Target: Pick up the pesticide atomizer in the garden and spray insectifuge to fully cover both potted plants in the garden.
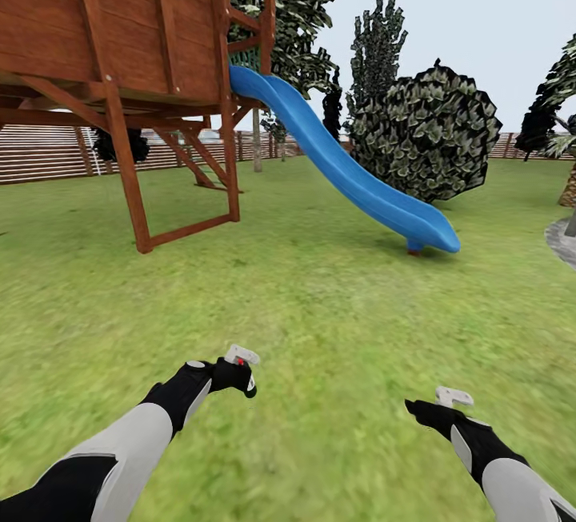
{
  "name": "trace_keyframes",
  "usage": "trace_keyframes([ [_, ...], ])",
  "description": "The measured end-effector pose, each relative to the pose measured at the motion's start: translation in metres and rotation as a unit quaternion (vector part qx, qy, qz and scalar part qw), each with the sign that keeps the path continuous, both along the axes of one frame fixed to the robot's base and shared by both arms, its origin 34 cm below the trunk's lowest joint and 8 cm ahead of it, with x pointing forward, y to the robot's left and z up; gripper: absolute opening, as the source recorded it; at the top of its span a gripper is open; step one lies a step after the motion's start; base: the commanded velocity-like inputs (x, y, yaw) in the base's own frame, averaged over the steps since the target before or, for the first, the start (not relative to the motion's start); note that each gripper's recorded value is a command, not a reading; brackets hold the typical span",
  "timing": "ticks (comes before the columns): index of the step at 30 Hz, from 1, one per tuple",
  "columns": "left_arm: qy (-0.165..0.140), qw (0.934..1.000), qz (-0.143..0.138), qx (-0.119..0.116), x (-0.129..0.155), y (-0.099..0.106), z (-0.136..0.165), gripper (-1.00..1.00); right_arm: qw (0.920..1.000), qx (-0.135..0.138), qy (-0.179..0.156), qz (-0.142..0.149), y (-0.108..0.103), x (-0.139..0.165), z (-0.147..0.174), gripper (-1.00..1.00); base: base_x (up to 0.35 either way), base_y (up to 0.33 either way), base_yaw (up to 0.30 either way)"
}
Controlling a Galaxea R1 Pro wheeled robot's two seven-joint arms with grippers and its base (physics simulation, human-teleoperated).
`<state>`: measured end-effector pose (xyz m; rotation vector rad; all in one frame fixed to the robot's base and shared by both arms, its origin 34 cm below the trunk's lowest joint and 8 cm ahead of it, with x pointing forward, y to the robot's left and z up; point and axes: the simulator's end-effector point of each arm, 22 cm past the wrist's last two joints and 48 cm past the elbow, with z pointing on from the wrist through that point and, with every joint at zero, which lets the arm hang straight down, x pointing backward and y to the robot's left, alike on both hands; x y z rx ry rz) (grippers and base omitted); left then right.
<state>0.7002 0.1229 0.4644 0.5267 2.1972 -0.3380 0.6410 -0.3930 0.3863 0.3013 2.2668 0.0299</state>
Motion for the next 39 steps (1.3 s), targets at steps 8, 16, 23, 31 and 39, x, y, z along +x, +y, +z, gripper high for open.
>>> trace_keyframes([
  [8, 0.000, 1.0000, 0.000, 0.000, -0.0001, -0.0001, -0.0001, -1.00, 1.0000, 0.000, 0.000, 0.000, -0.0002, 0.0000, 0.0000, 1.00, 0.337, 0.113, -0.010],
  [16, 0.000, 1.0000, 0.000, 0.000, 0.0000, -0.0004, 0.0000, -1.00, 1.0000, 0.000, 0.000, 0.000, -0.0005, -0.0001, 0.0000, 1.00, 0.337, 0.113, -0.217],
  [23, 0.000, 1.0000, 0.000, 0.000, 0.0000, -0.0002, 0.0000, -1.00, 1.0000, 0.000, 0.000, -0.001, -0.0008, -0.0002, 0.0000, 1.00, 0.337, 0.113, -0.272],
  [31, 0.000, 1.0000, 0.000, 0.000, -0.0001, -0.0004, -0.0001, -1.00, 1.0000, 0.000, 0.000, 0.000, -0.0006, -0.0001, 0.0001, 1.00, 0.337, 0.113, -0.273],
  [39, 0.000, 1.0000, 0.000, 0.000, -0.0001, -0.0004, -0.0001, -1.00, 1.0000, 0.000, 0.000, 0.000, -0.0008, -0.0003, 0.0000, 1.00, 0.336, 0.113, -0.273],
])
